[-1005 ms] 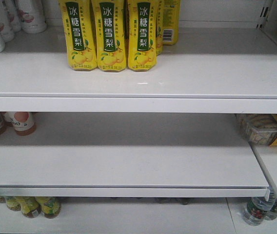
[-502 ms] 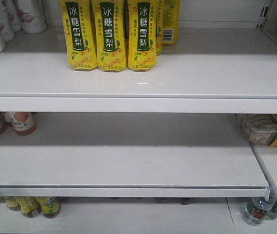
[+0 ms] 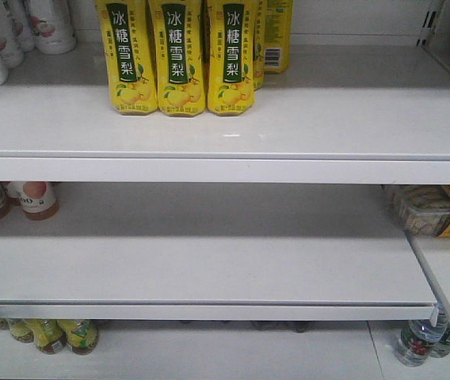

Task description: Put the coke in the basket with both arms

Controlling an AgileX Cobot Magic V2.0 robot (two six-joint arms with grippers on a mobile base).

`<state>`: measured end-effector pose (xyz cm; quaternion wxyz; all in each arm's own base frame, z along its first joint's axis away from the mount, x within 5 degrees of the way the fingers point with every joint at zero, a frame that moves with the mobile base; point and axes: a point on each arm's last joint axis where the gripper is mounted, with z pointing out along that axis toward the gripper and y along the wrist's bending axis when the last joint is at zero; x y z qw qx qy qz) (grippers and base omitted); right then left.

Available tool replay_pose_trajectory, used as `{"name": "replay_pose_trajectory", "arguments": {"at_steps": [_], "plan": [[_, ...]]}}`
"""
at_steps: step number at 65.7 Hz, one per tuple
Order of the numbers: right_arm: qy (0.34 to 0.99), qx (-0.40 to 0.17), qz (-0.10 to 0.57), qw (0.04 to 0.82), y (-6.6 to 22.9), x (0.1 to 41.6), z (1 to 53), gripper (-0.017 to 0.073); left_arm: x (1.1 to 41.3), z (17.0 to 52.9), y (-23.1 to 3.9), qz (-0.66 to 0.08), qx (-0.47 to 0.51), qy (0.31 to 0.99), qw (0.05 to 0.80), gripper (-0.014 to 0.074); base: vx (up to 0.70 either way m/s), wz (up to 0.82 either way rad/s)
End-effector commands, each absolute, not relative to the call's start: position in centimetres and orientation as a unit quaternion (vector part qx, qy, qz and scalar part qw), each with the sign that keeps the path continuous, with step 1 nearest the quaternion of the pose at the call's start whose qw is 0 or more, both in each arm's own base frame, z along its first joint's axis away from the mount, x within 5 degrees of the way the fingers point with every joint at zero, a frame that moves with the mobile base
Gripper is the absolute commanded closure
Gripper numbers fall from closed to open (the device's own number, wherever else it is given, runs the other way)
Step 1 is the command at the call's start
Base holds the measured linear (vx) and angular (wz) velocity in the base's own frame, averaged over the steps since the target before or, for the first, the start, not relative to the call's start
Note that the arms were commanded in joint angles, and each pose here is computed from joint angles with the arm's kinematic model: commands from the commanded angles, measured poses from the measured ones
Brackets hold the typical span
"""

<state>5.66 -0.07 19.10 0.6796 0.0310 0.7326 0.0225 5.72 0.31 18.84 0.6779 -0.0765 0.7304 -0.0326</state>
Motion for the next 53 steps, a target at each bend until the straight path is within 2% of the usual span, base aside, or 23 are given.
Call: {"name": "replay_pose_trajectory", "arguments": {"at_steps": [1, 53], "plan": [[0.706, 0.026, 0.017, 0.707, -0.08, 5.62, 19.56, 0.0565, 5.38, 21.42, 0.34, -0.015, -0.055, 0.657, 0.752, 0.06, 0.0, 0.0], [0.706, 0.026, 0.017, 0.707, -0.08, 5.62, 19.56, 0.0565, 5.38, 21.42, 0.34, -0.015, -0.055, 0.657, 0.752, 0.06, 0.0, 0.0]]}}
